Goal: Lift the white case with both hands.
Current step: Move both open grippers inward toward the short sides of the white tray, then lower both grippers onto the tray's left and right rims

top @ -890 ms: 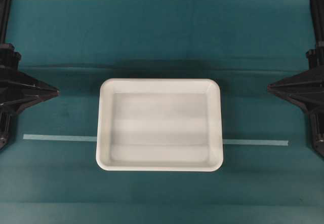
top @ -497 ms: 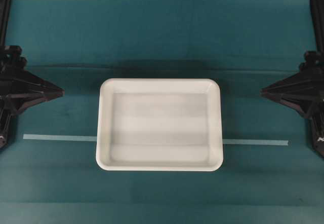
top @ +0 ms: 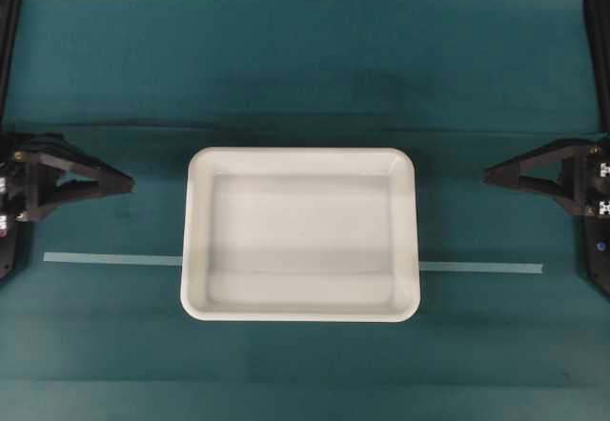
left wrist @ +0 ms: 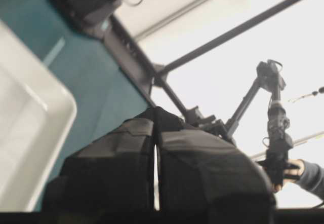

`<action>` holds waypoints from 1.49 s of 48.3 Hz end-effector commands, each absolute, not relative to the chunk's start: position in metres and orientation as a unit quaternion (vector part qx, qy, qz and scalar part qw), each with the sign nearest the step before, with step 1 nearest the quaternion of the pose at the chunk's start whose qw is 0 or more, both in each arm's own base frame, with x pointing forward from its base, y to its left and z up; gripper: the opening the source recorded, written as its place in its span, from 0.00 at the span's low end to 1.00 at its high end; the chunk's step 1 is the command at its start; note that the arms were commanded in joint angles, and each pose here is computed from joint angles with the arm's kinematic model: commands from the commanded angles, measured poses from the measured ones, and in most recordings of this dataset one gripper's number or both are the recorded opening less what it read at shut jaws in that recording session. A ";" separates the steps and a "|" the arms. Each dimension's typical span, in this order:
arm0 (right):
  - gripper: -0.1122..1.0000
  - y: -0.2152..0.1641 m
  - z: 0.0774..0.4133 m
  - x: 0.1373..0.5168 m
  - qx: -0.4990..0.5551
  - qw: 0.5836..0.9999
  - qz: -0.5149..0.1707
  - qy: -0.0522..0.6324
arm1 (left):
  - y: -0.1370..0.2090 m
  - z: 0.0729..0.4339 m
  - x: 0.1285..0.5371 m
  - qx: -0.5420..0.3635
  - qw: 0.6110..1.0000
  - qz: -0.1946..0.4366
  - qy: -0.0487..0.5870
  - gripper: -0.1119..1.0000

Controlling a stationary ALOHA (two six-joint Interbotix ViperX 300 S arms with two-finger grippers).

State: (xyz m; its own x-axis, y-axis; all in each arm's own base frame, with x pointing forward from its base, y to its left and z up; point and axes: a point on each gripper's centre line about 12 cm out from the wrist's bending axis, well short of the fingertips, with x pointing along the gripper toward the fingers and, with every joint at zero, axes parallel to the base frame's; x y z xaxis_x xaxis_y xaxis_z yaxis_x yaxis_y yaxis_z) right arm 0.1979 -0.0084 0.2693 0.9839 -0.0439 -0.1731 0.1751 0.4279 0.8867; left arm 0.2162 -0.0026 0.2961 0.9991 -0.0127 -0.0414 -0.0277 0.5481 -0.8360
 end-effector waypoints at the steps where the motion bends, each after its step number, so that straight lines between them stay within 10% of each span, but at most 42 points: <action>1: 0.11 -0.009 0.262 0.205 0.551 0.827 -0.079 0.082 | -0.003 0.294 0.224 -0.492 0.870 0.011 0.036 0.07; 18: 0.11 -0.006 0.236 0.212 0.612 0.770 -0.119 0.131 | -0.006 0.262 0.230 -0.540 0.836 0.039 0.086 0.07; 26: 0.32 -0.009 0.228 0.211 0.612 0.771 -0.125 0.124 | -0.006 0.259 0.231 -0.540 0.835 0.044 0.093 0.13; 40: 0.92 -0.013 0.224 0.210 0.606 0.775 -0.134 0.120 | -0.007 0.240 0.230 -0.549 0.824 0.067 0.126 0.78; 46: 0.91 -0.016 0.216 0.207 0.604 0.772 -0.147 0.129 | -0.007 0.222 0.226 -0.568 0.805 0.085 0.146 0.98; 72: 0.92 -0.011 0.146 0.195 0.596 0.751 -0.202 0.199 | 0.009 0.149 0.211 -0.572 0.788 0.147 0.172 0.99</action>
State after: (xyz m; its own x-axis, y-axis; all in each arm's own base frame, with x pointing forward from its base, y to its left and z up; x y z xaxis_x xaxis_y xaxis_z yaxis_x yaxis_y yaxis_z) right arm 0.1931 -0.0111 0.1555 0.8452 -0.0585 -0.5313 0.5304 0.2142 0.8202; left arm 0.2078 0.0078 0.1569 0.8961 0.0314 -0.4428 -0.4313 0.2976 -0.8517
